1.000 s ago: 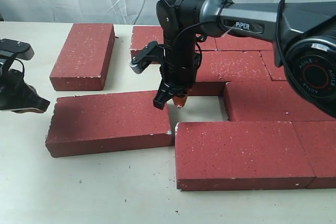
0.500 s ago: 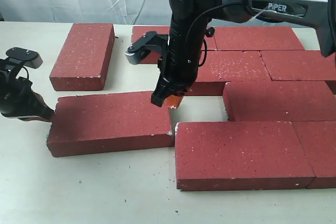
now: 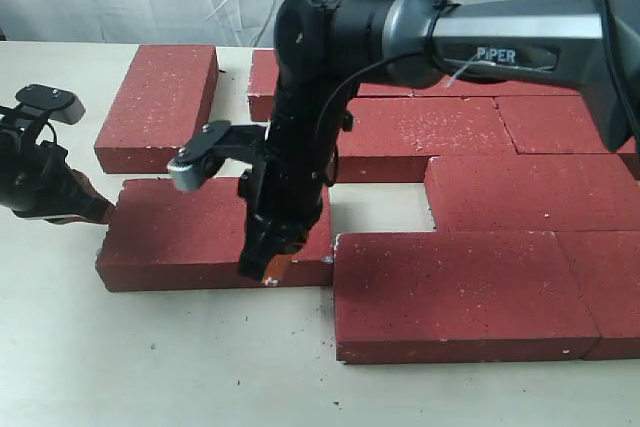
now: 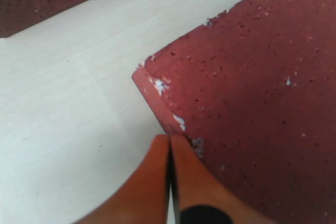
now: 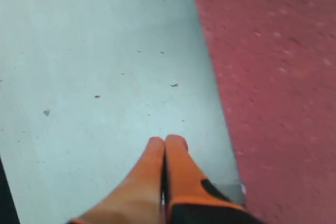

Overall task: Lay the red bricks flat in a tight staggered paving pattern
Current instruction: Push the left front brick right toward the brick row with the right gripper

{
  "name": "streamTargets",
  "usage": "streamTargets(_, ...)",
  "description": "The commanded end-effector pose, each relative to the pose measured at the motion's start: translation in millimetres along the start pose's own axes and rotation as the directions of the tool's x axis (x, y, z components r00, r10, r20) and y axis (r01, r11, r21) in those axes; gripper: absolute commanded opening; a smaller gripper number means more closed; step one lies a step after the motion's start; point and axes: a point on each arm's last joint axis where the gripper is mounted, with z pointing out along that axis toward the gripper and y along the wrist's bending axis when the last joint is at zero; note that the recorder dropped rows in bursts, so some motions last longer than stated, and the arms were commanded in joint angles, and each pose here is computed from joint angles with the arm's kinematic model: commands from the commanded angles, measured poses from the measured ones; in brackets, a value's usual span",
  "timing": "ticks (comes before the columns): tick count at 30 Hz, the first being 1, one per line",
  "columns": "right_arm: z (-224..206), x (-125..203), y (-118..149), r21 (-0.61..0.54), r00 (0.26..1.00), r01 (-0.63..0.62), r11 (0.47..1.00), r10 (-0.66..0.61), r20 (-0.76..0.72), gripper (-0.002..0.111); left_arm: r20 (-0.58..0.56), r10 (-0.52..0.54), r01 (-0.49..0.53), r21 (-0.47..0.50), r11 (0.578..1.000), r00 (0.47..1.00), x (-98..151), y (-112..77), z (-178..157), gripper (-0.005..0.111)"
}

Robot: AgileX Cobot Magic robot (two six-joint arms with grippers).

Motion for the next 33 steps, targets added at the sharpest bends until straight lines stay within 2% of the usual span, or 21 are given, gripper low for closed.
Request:
streamTargets(1, 4, -9, 20, -0.003, 0.998, 0.063, 0.998, -0.063, -0.018, -0.001, 0.007, 0.0, 0.0, 0.001, 1.0, 1.0, -1, -0.6, 0, 0.0)
streamTargets(3, 10, -14, 33, -0.003, 0.997, 0.064, 0.998, -0.064, -0.035, -0.001, -0.009, 0.042, -0.042, -0.052, 0.998, 0.999, 0, 4.3, 0, 0.0)
streamTargets(5, 13, -16, 38, 0.002, 0.995, 0.086, 0.996, -0.086, -0.054, -0.001, -0.005, 0.038, -0.038, -0.09, 0.995, 0.999, -1, 7.7, 0, 0.0)
streamTargets(11, 24, -3, 34, 0.037, 0.984, 0.106, 0.994, -0.1, -0.145, -0.001, 0.01, 0.01, -0.009, -0.095, 0.995, 1.0, -2, 8.1, -1, 0.0)
streamTargets(16, 28, -3, 25, 0.096, 0.988, 0.082, 0.992, -0.068, -0.139, -0.001, 0.003, 0.007, -0.007, -0.038, 0.999, 1.0, -1, 2.9, 0, 0.0)
streamTargets(19, 28, -5, 23, 0.127, 0.991, 0.087, 0.988, -0.072, -0.112, -0.001, 0.042, -0.011, 0.011, -0.001, 1.0, 0.999, -4, 0.7, 2, 0.0)
streamTargets(23, 28, -8, 20, 0.162, 0.993, 0.096, 0.982, -0.082, -0.086, -0.001, 0.052, 0.012, -0.018, 0.102, 0.995, 0.999, -4, -6.4, 7, 0.0)
streamTargets(28, 28, -8, 16, 0.2, 0.991, 0.116, 0.973, -0.099, -0.091, -0.001, 0.064, -0.008, 0.006, 0.025, 1.0, 0.998, -4, 2.4, 10, 0.0)
streamTargets(33, 27, -10, 10, 0.264, 0.99, 0.135, 0.955, -0.118, -0.08, -0.001, 0.066, -0.012, 0.01, 0.025, 1.0, 0.998, -4, 2.4, 10, 0.0)
